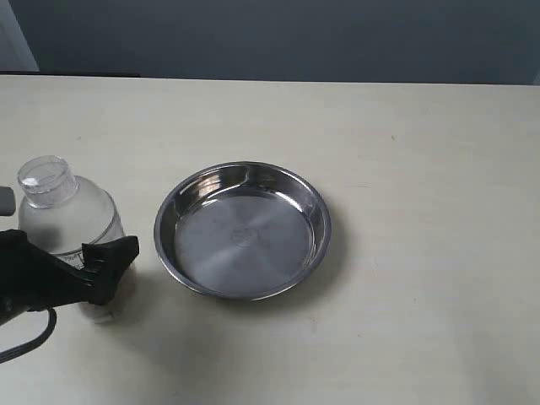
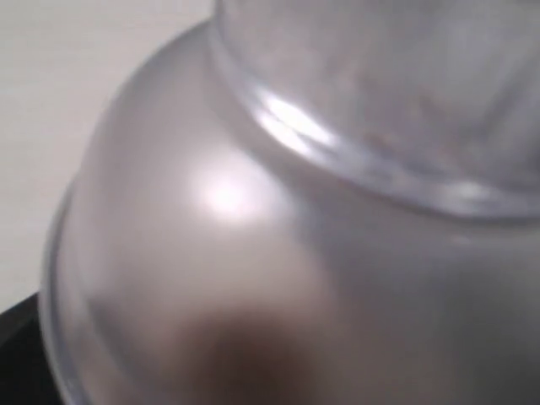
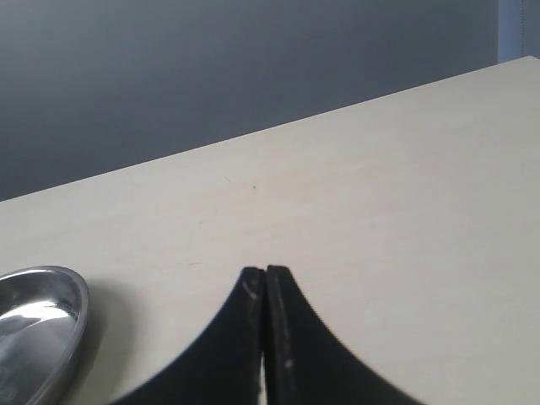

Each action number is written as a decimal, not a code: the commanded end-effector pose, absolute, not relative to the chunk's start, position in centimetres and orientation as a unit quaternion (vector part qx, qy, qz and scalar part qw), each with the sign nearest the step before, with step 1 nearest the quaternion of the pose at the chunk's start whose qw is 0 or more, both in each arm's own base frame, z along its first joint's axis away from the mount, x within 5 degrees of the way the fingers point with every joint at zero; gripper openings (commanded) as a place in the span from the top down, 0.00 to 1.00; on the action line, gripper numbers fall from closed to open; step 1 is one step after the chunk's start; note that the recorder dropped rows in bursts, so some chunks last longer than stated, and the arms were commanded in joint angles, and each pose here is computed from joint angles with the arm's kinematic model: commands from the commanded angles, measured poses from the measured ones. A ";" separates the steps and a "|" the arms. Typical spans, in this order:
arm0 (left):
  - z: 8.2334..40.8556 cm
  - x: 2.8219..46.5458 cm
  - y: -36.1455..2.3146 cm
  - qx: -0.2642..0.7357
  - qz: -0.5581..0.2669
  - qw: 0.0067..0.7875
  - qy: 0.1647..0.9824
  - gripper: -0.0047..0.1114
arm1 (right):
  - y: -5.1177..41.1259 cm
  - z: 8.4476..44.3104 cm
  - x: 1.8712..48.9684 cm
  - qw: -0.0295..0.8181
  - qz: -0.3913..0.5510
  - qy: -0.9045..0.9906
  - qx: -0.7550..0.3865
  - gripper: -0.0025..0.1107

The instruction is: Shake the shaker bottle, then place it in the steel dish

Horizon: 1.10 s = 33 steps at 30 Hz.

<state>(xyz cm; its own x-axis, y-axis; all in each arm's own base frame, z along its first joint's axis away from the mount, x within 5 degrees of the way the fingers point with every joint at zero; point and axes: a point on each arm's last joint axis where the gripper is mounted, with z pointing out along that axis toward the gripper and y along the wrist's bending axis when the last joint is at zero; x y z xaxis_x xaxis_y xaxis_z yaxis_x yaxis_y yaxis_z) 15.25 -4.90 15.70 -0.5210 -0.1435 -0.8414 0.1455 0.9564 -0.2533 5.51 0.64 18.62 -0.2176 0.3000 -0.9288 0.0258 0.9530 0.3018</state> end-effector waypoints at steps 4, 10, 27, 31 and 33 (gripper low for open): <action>14.5 16.0 -5.4 0.003 -0.156 0.489 0.858 0.06 | 0.6 18.7 5.5 0.623 0.108 0.768 0.106 0.98; 13.4 16.1 -5.4 -0.006 -0.151 0.459 0.875 0.06 | 0.6 18.7 5.5 0.623 0.108 0.768 0.106 0.98; 13.9 16.6 -5.0 -0.006 -0.137 0.533 0.835 0.30 | 0.6 18.7 5.5 0.623 0.108 0.768 0.106 0.98; 12.8 17.7 -5.3 -0.010 -0.128 0.511 0.850 0.30 | 0.6 18.7 5.5 0.623 0.108 0.768 0.106 0.98; 12.5 18.1 -5.7 0.003 -0.135 0.511 0.849 0.30 | 0.6 18.7 5.5 0.623 0.108 0.768 0.106 0.98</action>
